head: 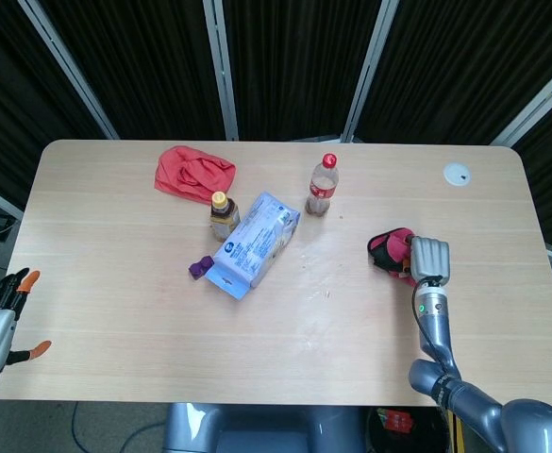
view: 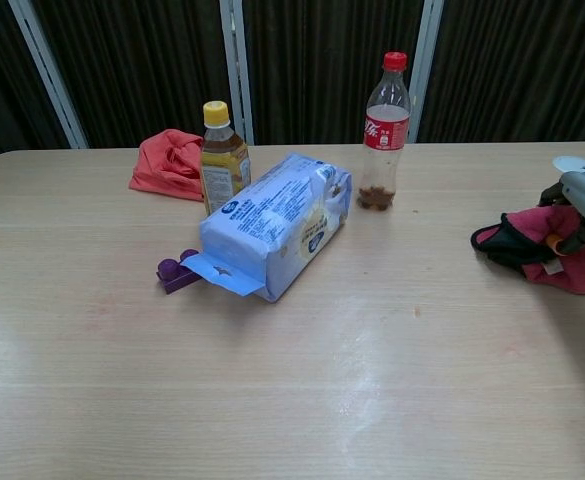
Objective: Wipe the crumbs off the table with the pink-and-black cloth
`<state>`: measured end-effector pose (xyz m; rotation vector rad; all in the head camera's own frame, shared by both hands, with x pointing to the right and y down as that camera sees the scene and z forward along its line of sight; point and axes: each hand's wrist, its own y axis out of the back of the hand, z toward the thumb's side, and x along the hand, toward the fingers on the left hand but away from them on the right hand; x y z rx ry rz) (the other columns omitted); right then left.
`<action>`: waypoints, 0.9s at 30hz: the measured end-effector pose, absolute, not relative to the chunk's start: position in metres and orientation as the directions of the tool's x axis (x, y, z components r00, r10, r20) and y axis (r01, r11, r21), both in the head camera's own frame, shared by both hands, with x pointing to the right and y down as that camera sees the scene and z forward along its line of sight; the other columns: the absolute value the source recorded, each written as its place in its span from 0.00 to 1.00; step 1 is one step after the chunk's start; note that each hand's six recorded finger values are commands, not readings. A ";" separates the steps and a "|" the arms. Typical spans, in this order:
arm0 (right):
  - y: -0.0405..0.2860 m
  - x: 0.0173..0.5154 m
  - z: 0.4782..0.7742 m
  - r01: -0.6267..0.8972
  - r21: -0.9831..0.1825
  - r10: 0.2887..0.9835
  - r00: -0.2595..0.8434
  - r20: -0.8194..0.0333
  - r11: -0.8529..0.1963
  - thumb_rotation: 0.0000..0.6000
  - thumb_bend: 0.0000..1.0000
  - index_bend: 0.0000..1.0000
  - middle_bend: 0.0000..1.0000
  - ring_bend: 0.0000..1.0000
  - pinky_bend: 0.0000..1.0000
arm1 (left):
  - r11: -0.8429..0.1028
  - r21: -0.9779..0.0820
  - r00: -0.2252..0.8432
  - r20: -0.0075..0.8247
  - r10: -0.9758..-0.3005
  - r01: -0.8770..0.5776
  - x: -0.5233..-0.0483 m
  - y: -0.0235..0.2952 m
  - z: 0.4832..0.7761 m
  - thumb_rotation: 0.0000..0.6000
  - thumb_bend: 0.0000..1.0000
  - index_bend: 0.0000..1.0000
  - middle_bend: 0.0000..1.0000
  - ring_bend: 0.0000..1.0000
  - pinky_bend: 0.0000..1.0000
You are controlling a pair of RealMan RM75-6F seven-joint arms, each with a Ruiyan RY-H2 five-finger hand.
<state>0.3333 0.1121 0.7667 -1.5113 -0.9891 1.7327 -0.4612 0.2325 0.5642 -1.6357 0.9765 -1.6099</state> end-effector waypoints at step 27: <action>0.143 0.181 0.762 0.186 -0.800 0.821 0.130 -0.556 -0.571 1.00 0.53 0.75 0.65 0.55 0.72 | -0.529 -0.843 -0.034 0.534 -0.845 -0.096 -0.463 0.233 0.565 1.00 0.00 0.02 0.00 0.00 0.00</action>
